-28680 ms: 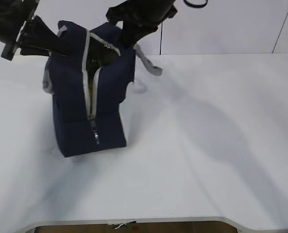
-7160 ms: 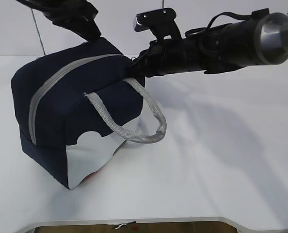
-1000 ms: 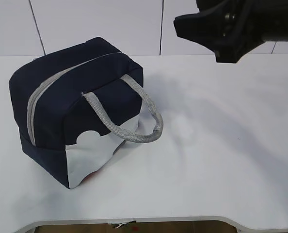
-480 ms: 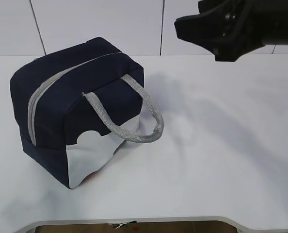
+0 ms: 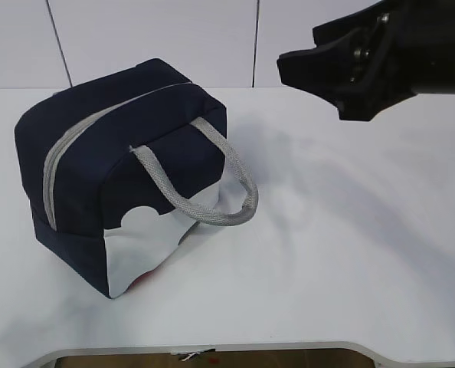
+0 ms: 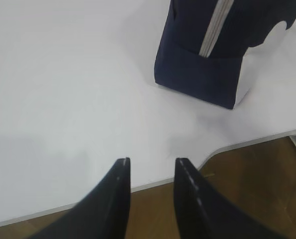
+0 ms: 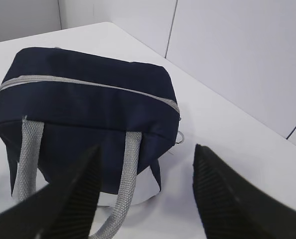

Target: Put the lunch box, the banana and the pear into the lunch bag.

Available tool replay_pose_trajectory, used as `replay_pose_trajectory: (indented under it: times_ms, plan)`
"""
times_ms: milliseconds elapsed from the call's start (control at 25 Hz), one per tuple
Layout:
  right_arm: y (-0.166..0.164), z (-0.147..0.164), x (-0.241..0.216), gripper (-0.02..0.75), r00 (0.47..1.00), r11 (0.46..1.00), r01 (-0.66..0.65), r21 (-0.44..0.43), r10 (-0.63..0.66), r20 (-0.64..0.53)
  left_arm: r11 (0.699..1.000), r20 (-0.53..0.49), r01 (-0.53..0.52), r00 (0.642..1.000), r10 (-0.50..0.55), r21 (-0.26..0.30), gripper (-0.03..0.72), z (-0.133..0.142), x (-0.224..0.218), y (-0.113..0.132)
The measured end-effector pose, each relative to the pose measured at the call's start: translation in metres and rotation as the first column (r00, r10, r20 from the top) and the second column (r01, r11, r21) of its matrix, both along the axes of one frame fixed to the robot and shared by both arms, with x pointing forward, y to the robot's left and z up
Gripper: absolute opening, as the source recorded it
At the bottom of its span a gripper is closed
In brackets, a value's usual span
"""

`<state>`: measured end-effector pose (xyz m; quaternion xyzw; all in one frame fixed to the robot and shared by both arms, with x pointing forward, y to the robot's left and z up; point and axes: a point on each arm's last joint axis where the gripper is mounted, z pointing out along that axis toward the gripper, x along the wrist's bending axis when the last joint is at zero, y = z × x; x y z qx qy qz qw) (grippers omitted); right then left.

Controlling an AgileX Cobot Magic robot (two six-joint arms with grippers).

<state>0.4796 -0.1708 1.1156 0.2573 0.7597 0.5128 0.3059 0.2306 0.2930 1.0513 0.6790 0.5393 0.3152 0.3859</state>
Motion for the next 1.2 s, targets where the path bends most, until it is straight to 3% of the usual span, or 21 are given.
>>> replay_pose_trajectory:
  times_ms: [600, 720, 920, 1200]
  plan:
    - [0.004, -0.001, -0.004, 0.478, 0.997, 0.998, -0.053, 0.035, 0.054, -0.046, 1.000, 0.000, 0.000, 1.000, 0.000, 0.000, 0.227, 0.000, 0.000, 0.000]
    - [0.002, -0.001, -0.002, 0.478, 0.999, 0.999, -0.012, 0.045, 0.014, -0.047, 1.000, 0.000, 0.000, 1.000, 0.000, 0.000, 0.227, 0.000, 0.000, 0.000]
    - [-0.009, 0.003, 0.008, 0.478, 0.986, 0.982, 0.165, 0.093, -0.162, -0.034, 1.000, 0.000, 0.001, 1.000, -0.001, -0.001, 0.227, 0.000, 0.000, 0.000]
    - [-0.011, 0.005, 0.010, 0.478, 0.981, 0.974, 0.196, 0.110, -0.196, -0.013, 1.000, 0.000, 0.001, 1.000, -0.001, -0.001, 0.227, 0.000, 0.000, 0.000]
